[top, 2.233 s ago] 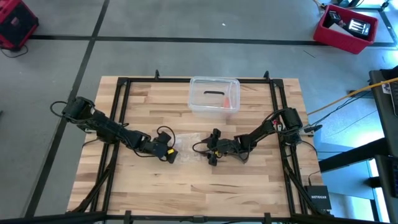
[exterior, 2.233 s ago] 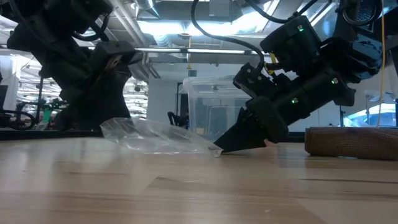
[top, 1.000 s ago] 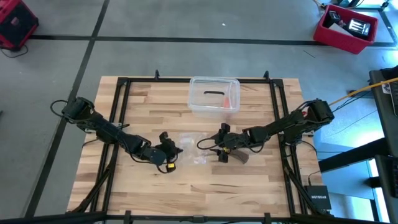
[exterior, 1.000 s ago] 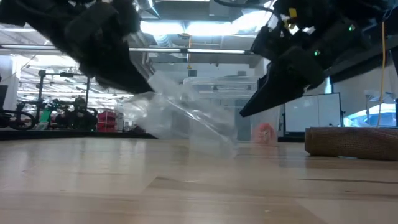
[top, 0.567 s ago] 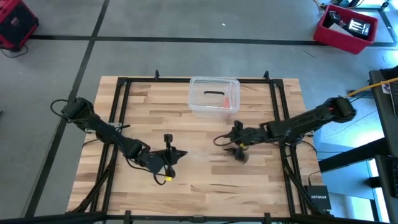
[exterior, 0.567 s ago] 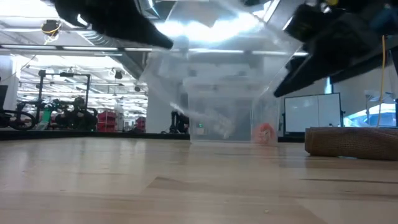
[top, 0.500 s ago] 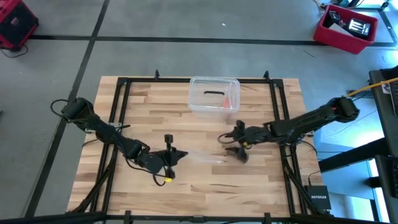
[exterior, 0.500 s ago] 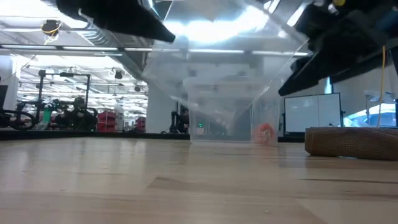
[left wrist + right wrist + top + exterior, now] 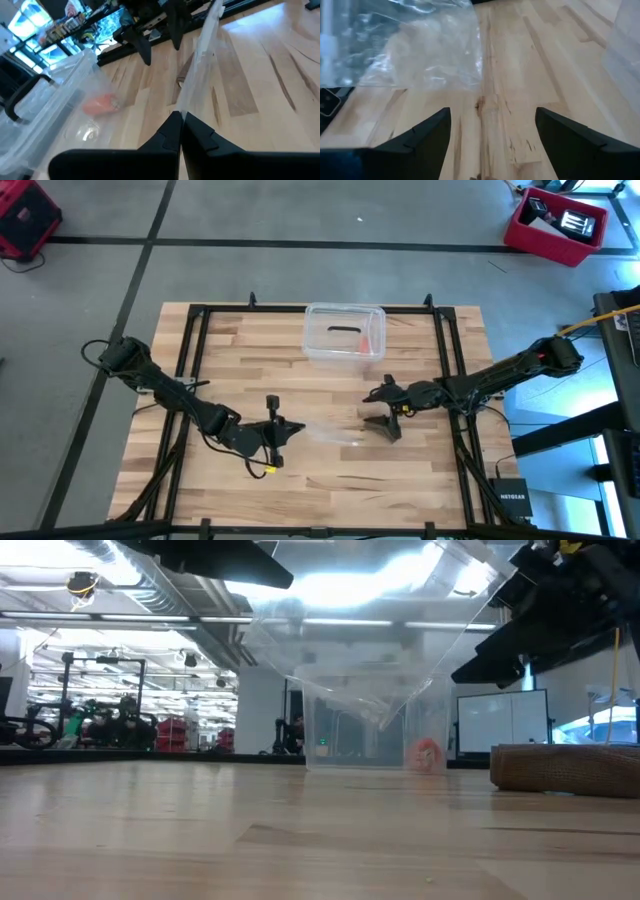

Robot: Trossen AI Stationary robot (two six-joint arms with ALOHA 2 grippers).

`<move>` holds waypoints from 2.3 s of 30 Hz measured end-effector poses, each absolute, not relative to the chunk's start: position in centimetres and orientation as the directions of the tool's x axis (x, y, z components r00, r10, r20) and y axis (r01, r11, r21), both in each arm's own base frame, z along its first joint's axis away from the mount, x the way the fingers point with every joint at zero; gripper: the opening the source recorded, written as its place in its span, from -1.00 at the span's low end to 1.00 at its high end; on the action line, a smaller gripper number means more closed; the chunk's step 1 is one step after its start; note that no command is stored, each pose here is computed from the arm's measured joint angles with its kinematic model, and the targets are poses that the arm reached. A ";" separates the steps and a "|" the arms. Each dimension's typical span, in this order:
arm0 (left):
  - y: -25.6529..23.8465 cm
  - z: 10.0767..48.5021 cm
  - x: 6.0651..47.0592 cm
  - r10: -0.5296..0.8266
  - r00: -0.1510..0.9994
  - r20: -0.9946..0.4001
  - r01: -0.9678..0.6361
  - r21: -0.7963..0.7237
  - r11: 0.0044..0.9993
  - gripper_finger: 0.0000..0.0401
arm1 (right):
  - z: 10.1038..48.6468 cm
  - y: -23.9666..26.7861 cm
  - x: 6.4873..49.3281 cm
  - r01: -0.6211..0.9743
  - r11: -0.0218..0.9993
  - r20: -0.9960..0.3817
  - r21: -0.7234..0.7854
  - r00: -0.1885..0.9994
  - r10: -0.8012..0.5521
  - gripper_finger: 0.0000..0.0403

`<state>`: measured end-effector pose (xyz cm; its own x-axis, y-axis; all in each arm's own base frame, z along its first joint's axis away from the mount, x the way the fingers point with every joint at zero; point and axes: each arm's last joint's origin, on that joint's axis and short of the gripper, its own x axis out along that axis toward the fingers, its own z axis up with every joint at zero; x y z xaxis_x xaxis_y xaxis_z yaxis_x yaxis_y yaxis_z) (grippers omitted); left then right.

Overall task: Roll bandage
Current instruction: Open the transparent zip bag

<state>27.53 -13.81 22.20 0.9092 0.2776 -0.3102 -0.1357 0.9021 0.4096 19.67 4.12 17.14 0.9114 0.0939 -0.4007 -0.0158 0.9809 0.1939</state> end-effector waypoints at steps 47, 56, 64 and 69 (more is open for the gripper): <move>-11.6 26.6 27.4 0.316 0.904 -0.287 -0.316 0.051 0.948 -0.57 | 19.3 5.7 19.7 0.004 0.998 -0.197 -0.070 0.980 -0.018 -0.96; -9.2 33.2 30.0 0.308 0.936 -0.170 -0.299 0.075 0.951 -0.08 | 20.3 5.8 20.9 0.064 0.984 -0.298 -0.168 0.948 -0.113 -0.98; -7.7 31.2 38.5 0.175 0.947 -0.270 -0.161 0.073 0.984 -0.12 | 20.2 6.2 22.0 0.068 0.979 -0.323 -0.190 0.938 -0.127 -0.99; -7.0 29.4 41.8 0.191 0.872 -0.450 -0.139 0.146 0.979 -0.16 | 20.0 6.2 22.0 0.071 0.980 -0.336 -0.185 0.933 -0.131 -0.98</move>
<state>41.78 -7.02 29.37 0.8721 0.1912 -0.4504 -0.1395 0.9794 0.1458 22.04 6.17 20.01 0.9329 -0.1305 -0.3356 0.0707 0.9803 -0.1847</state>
